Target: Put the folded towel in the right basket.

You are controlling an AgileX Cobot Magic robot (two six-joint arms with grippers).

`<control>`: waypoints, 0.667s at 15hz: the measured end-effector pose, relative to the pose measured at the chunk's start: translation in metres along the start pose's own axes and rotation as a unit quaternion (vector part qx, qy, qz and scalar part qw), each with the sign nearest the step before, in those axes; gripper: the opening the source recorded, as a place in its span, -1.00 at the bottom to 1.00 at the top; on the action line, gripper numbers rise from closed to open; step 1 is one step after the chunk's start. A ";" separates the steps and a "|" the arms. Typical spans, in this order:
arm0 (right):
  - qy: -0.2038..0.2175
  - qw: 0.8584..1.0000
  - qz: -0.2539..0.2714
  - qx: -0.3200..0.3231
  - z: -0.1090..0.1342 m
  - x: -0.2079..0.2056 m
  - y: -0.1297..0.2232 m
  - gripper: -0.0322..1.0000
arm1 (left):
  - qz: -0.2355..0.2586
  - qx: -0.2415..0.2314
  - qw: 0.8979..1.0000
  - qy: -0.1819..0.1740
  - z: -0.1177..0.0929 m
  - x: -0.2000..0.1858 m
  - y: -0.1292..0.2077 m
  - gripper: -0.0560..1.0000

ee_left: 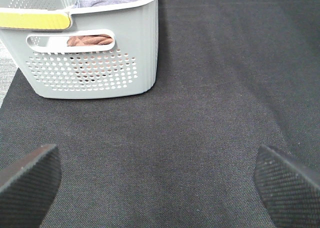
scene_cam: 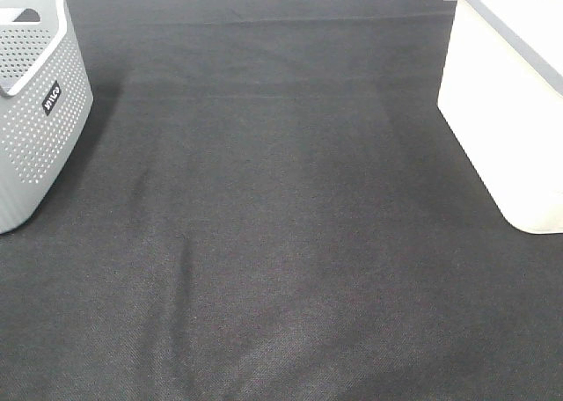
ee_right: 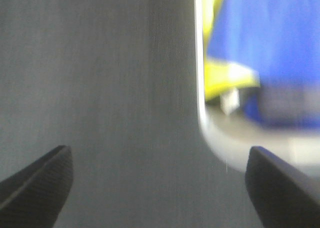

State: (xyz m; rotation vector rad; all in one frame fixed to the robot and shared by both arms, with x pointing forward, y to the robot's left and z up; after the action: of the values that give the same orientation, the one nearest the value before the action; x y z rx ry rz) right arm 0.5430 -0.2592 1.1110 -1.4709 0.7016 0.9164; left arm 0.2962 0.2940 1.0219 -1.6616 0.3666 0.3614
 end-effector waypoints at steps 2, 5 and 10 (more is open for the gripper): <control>0.003 1.000 -0.015 0.008 0.001 -0.033 0.088 0.83 | 0.000 0.000 1.000 0.000 0.000 0.000 0.000 0.95; 0.026 0.996 -0.085 -0.001 -0.004 -0.044 0.171 0.83 | 0.000 0.000 1.000 0.000 0.000 0.000 0.000 0.95; 0.046 0.984 -0.170 -0.008 -0.009 -0.036 0.244 0.83 | 0.000 0.000 1.000 0.000 0.000 0.000 0.000 0.95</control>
State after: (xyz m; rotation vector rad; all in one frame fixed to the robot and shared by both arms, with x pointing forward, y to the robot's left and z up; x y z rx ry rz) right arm 0.3186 -0.2986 1.0166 -1.5947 0.4895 0.5957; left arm 0.2962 0.2940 1.0219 -1.6616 0.3666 0.3614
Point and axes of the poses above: a point on each arm's last joint axis where the gripper is mounted, x pointing out along that axis toward the gripper, z along the wrist's bending axis when the last joint is at zero, y = z × x, the point moved 7 cm from there along x, pointing out along that axis toward the gripper, and after that the axes turned 7 degrees about -x, right-handed, at the moved point
